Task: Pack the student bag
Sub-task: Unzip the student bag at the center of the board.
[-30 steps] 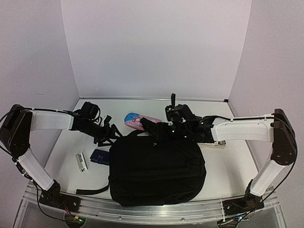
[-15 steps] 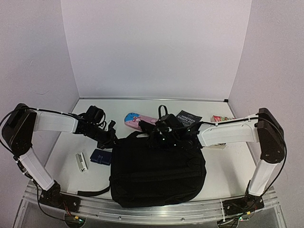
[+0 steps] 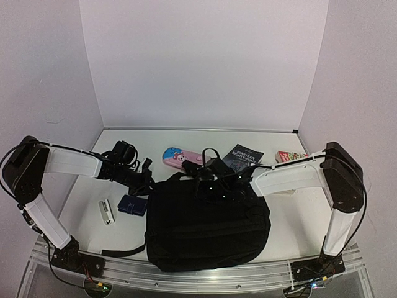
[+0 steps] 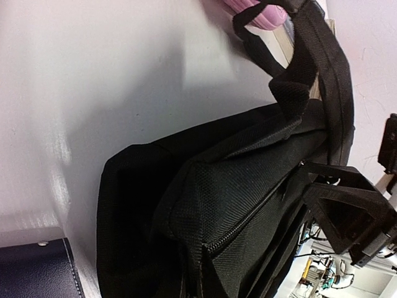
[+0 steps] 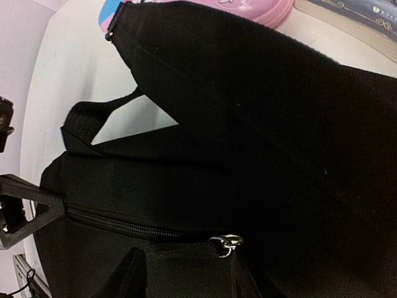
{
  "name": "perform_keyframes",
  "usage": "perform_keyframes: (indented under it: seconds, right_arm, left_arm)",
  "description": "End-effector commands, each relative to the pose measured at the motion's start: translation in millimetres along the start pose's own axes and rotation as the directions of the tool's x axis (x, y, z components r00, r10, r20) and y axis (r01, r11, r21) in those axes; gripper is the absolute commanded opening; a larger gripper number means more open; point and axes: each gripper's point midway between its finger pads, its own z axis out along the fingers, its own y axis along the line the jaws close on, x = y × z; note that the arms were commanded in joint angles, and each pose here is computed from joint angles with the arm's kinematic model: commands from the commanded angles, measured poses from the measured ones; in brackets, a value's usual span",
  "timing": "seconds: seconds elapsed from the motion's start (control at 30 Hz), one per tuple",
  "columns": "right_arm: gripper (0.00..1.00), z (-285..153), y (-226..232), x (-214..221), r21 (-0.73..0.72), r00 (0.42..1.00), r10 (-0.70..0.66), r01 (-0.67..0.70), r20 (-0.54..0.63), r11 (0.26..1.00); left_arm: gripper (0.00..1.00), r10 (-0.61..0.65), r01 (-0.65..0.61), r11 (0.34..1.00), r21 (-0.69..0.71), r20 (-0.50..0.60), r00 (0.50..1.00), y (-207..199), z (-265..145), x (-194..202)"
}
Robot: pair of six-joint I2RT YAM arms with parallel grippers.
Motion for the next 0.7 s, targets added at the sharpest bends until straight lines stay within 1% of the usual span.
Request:
perform_keyframes:
  seconds: [0.0, 0.1, 0.27, 0.47, 0.6, 0.67]
  right_arm:
    - [0.43, 13.1, -5.0, 1.6, 0.027, 0.999, 0.037, -0.038, 0.019, 0.999]
    - [0.39, 16.6, -12.1, 1.0, 0.050, 0.998, 0.057, -0.059, 0.039, 0.997]
    - [0.26, 21.8, -21.7, -1.5, 0.086, 0.994, 0.078, -0.084, 0.076, 0.993]
    - [0.11, 26.4, -17.2, -3.1, 0.080, 0.991, 0.106, -0.113, 0.080, 0.990]
    - [0.01, 20.4, -15.8, -7.5, 0.070, 0.987, 0.126, -0.133, 0.097, 0.989]
    - [0.00, 16.8, -11.7, -10.6, 0.050, 0.984, 0.141, -0.147, 0.104, 0.988]
  left_arm:
    - [0.00, 0.051, -0.051, 0.996, 0.075, 0.001, 0.999, -21.0, -1.6, 2.3]
    - [0.00, 0.063, -0.064, 0.994, 0.084, 0.006, 0.998, -24.2, -1.5, 2.0]
    - [0.00, 0.076, -0.076, 0.993, 0.094, 0.004, 0.997, -27.6, -0.7, 2.5]
    - [0.00, 0.074, -0.073, 0.993, 0.091, -0.006, 0.997, -25.5, 1.5, 5.6]
    - [0.00, 0.074, -0.074, 0.994, 0.083, -0.003, 0.997, -24.4, 0.8, 6.8]
    - [0.00, 0.071, -0.071, 0.995, 0.072, -0.002, 0.997, -21.8, 1.5, 6.8]
